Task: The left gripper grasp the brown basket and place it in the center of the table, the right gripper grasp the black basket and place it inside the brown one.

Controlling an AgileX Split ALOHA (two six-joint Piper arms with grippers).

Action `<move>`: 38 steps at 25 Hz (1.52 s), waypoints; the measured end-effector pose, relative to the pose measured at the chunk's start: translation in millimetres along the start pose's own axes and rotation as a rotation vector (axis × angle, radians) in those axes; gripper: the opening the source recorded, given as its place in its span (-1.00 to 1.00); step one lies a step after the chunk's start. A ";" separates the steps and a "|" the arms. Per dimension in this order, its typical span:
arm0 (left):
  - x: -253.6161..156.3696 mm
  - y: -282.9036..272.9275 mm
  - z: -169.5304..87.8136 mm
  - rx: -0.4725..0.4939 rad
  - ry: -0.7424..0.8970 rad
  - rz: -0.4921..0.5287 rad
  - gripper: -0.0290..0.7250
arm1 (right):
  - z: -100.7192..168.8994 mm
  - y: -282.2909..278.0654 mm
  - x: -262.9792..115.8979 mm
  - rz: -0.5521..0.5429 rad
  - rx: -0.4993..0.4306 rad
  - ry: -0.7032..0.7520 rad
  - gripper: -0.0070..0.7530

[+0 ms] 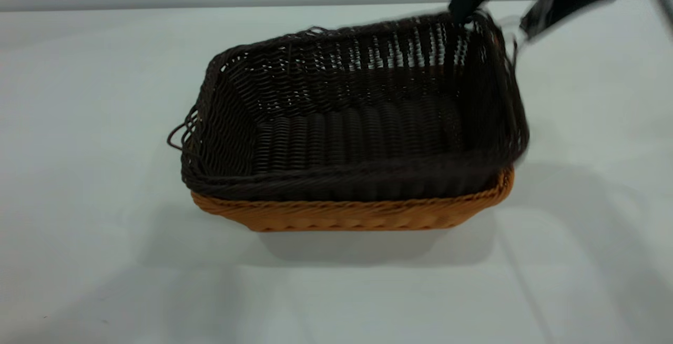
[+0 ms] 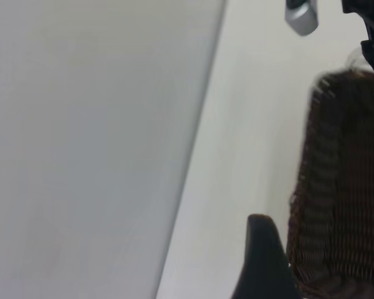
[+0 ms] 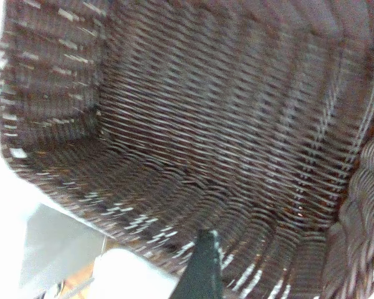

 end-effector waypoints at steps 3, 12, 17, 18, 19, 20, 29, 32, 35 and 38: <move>4.8 -36.1 -2.6 0.046 -0.062 -0.072 0.25 | 22.4 -50.1 6.6 -0.103 -0.031 -0.079 0.71; -24.0 -125.9 -18.2 0.159 -0.296 -0.063 0.25 | 89.2 -187.2 -48.1 -0.227 -0.172 -0.185 0.50; -53.5 -144.4 -24.1 0.211 -0.514 0.082 0.25 | 108.2 -227.8 -101.5 -0.244 -0.278 -0.182 0.50; -55.7 -146.5 -23.6 0.228 -0.553 0.078 0.25 | 110.1 -231.7 -113.0 -0.256 -0.301 -0.183 0.50; -58.4 -146.6 -23.9 0.238 -0.591 0.080 0.25 | 111.8 -233.1 -125.2 -0.264 -0.317 -0.181 0.50; -62.1 -145.7 -25.8 0.240 -0.619 0.085 0.25 | 111.8 -232.9 -135.5 -0.267 -0.336 -0.181 0.50; -131.6 -94.8 -63.6 0.192 -0.778 0.334 0.25 | 97.6 -178.2 -228.0 -0.258 -0.402 -0.161 0.49; -164.8 -73.6 -85.2 0.153 -0.816 0.460 0.25 | 91.4 -158.2 -245.9 -0.289 -0.412 -0.151 0.49; -194.7 -59.9 -110.2 0.091 -0.844 0.557 0.25 | 89.9 -151.1 -256.4 -0.327 -0.424 -0.151 0.49; -219.8 -54.4 -128.7 0.065 -0.854 0.609 0.25 | 92.5 -155.3 -259.0 -0.378 -0.435 -0.163 0.49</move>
Point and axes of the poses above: a point on each arm's last joint axis where the gripper is mounted, y pointing out along that axis toward the gripper, z along the wrist's bending axis when the last joint is at zero, x = y × z, the point moved 4 cm from there along y, pointing out along that axis toward the gripper, and after that the axes turned 15 degrees about -y, right-handed, at the moved point
